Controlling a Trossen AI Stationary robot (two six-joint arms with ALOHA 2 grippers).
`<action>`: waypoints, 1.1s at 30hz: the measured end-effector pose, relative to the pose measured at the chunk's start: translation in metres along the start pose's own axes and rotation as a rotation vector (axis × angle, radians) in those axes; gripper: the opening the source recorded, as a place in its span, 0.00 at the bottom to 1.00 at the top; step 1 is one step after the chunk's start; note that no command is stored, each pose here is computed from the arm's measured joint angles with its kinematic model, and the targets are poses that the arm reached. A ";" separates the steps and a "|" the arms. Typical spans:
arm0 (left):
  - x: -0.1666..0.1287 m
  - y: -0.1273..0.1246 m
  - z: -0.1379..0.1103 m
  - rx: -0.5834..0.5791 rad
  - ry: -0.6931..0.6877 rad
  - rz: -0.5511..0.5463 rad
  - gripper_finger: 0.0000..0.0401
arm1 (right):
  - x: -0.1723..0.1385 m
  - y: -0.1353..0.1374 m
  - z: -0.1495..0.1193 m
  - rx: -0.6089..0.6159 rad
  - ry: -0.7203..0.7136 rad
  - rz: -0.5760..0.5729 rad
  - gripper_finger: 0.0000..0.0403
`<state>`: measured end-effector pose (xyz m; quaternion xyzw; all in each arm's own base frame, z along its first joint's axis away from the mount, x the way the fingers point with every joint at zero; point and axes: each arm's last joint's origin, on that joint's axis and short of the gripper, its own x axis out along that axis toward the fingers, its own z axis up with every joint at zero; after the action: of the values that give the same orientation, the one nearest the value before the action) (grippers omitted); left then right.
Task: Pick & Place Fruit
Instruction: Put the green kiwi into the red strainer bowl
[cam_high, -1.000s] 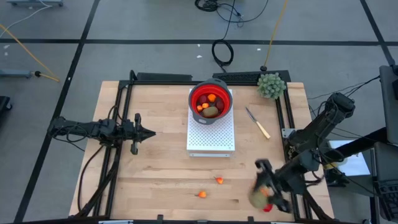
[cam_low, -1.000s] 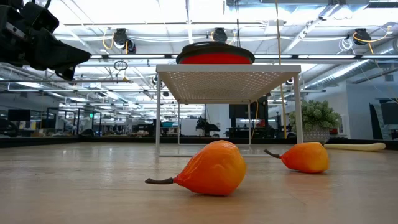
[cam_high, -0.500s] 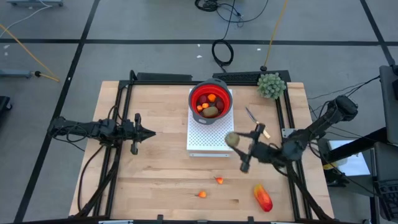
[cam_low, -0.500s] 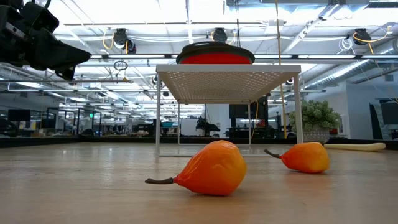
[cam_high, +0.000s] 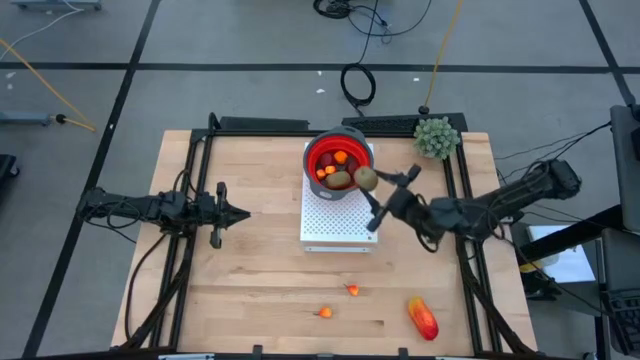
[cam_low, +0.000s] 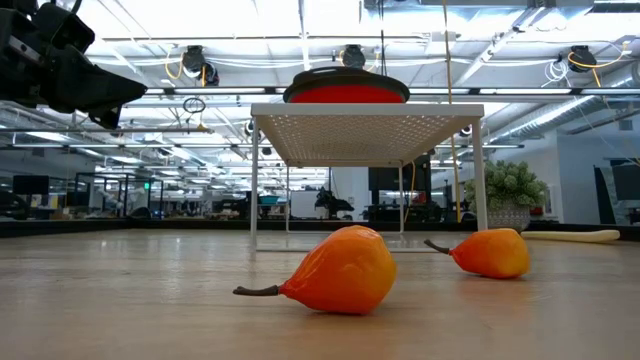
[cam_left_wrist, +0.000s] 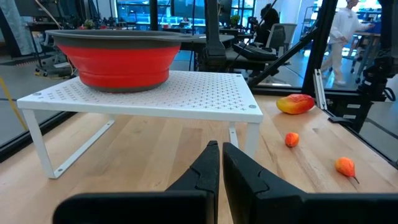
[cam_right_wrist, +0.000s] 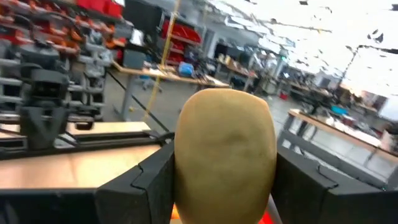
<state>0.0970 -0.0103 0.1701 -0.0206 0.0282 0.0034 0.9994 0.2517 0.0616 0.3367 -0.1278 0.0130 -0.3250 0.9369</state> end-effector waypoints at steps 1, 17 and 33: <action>0.000 0.000 0.000 0.000 0.000 0.000 0.05 | 0.004 -0.002 0.002 -0.001 0.017 -0.004 0.51; 0.000 0.000 0.000 0.002 0.000 0.000 0.05 | 0.062 -0.057 0.001 0.177 0.215 0.202 0.51; 0.000 0.000 0.000 0.019 0.000 0.000 0.05 | 0.115 -0.077 -0.049 0.245 0.405 0.324 0.51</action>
<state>0.0970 -0.0103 0.1701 -0.0111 0.0281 0.0033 0.9995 0.2903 -0.0780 0.3149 0.0577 0.1804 -0.1892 0.9635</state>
